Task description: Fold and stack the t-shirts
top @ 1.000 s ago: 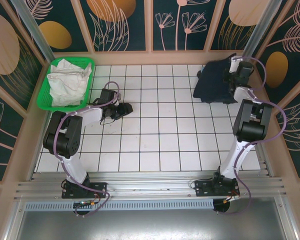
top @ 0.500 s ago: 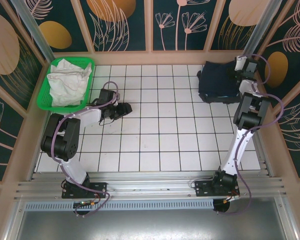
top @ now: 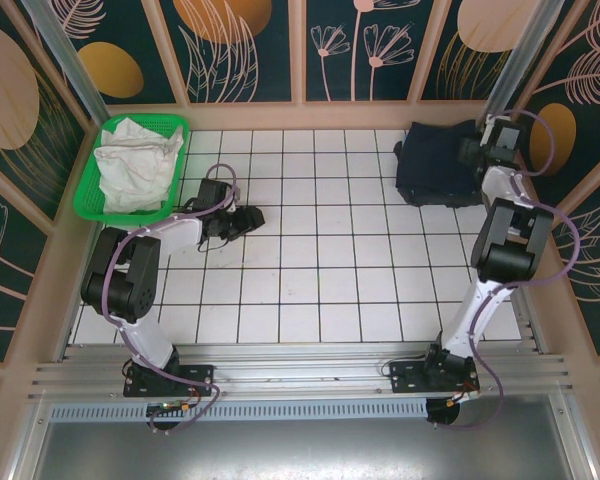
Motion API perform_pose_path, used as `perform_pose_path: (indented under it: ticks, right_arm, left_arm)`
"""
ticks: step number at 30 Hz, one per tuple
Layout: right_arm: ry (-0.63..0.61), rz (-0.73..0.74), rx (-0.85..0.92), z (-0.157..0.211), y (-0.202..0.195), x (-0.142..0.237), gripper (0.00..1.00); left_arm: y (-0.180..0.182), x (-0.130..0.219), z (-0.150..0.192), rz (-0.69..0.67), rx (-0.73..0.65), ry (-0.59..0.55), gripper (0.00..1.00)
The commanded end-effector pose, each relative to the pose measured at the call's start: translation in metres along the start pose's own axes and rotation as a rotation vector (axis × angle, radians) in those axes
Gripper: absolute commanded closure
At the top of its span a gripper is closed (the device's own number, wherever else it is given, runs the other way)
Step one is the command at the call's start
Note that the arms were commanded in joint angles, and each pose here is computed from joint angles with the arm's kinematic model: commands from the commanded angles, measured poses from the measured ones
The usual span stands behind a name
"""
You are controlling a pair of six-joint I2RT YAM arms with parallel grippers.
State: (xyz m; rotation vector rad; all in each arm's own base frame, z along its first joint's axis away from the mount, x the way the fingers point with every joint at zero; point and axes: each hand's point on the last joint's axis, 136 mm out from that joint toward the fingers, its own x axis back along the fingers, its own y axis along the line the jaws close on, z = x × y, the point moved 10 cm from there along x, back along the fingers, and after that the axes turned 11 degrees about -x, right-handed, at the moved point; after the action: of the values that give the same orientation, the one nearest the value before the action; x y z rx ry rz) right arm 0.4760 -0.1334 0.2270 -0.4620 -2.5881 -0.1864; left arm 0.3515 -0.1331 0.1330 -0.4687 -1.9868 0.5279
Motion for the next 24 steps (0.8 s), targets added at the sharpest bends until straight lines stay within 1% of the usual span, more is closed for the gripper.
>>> perform_pose_path:
  ticks: [1,3,5,8,10,11,13,15,18,24]
  right_arm:
    - [-0.123,0.02,0.011,-0.009,0.031,0.029,0.11]
    - [-0.126,-0.028,0.033,-0.002,0.053,0.037,0.11]
    - [-0.12,-0.062,0.051,0.006,0.071,0.036,0.09]
    - [-0.057,-0.078,0.04,0.011,0.085,0.013,0.09]
    - [-0.028,-0.027,0.026,0.018,0.082,-0.013,0.09]
    - [0.01,0.001,0.019,0.024,0.077,-0.031,0.09]
    - [0.13,0.074,0.0,0.038,0.066,-0.06,0.1]
    - [0.213,0.11,0.002,0.057,0.056,-0.074,0.1]
    - [0.233,0.092,0.003,0.064,0.049,-0.071,0.09]
    - [0.164,0.017,0.036,0.02,0.063,-0.041,0.06]
  left_arm:
    - [-0.006,0.006,0.0,0.033,-0.029,-0.009,0.45]
    - [-0.006,0.004,0.0,0.036,-0.03,-0.007,0.45]
    - [-0.005,0.003,0.001,0.04,-0.03,-0.002,0.45]
    - [-0.004,0.004,0.004,0.046,-0.029,0.005,0.45]
    - [-0.004,0.005,0.008,0.044,-0.032,0.007,0.45]
    - [-0.004,0.006,0.008,0.046,-0.033,0.002,0.44]
    - [-0.004,0.007,0.009,0.05,-0.038,-0.001,0.44]
    - [-0.003,0.007,0.011,0.047,-0.04,0.002,0.43]
    - [-0.003,0.005,0.009,0.047,-0.042,0.012,0.44]
    - [-0.003,0.002,0.007,0.046,-0.046,0.025,0.44]
